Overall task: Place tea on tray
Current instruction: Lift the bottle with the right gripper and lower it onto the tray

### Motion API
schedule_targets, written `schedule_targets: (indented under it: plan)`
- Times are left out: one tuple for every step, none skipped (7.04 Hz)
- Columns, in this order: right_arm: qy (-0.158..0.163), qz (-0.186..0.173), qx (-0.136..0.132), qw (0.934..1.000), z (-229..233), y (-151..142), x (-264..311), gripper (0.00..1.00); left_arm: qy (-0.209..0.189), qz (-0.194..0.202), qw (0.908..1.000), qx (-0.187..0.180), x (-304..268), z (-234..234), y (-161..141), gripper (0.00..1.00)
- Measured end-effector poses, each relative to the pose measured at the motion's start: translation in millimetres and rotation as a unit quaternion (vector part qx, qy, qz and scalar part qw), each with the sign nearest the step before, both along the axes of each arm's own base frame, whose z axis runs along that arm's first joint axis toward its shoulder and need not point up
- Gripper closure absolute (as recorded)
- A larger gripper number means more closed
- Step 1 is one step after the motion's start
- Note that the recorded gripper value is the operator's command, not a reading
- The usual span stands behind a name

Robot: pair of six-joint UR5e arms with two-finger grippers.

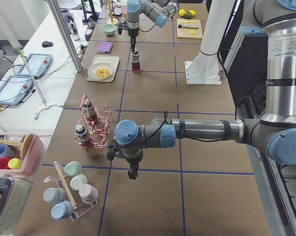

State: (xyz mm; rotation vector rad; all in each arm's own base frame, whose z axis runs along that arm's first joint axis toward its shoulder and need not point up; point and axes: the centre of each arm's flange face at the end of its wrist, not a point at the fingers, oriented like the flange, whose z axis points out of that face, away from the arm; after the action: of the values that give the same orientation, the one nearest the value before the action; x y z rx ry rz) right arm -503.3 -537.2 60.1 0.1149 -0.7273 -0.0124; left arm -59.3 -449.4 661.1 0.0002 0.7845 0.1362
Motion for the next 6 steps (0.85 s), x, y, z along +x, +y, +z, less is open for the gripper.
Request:
schedule_targets:
  plan:
    - [-0.001, 0.012, 0.004, 0.9999, -3, -21, 22, 1.00, 0.000, 0.000, 1.0000, 0.000, 0, 0, 0, 0.00]
    - [0.001, 0.017, 0.005, 0.9998, 2, -52, 50, 1.00, 0.000, 0.000, 1.0000, 0.000, 0, 0, 0, 0.00]
    - [0.006, 0.017, 0.000, 0.9998, 10, -89, 72, 1.00, 0.000, 0.000, 1.0000, 0.001, 0, -1, 0, 0.00]
    - [0.008, 0.016, -0.006, 0.9998, 17, -128, 87, 1.00, 0.000, 0.000, 1.0000, 0.004, 0, -4, 0, 0.00]
    - [0.005, 0.016, -0.013, 0.9998, 29, -160, 94, 1.00, 0.001, 0.000, 1.0000, 0.006, 0, -6, 0, 0.00]
    - [0.003, 0.018, -0.017, 0.9997, 41, -180, 93, 1.00, 0.001, 0.000, 1.0000, 0.007, 0, -7, -1, 0.00]
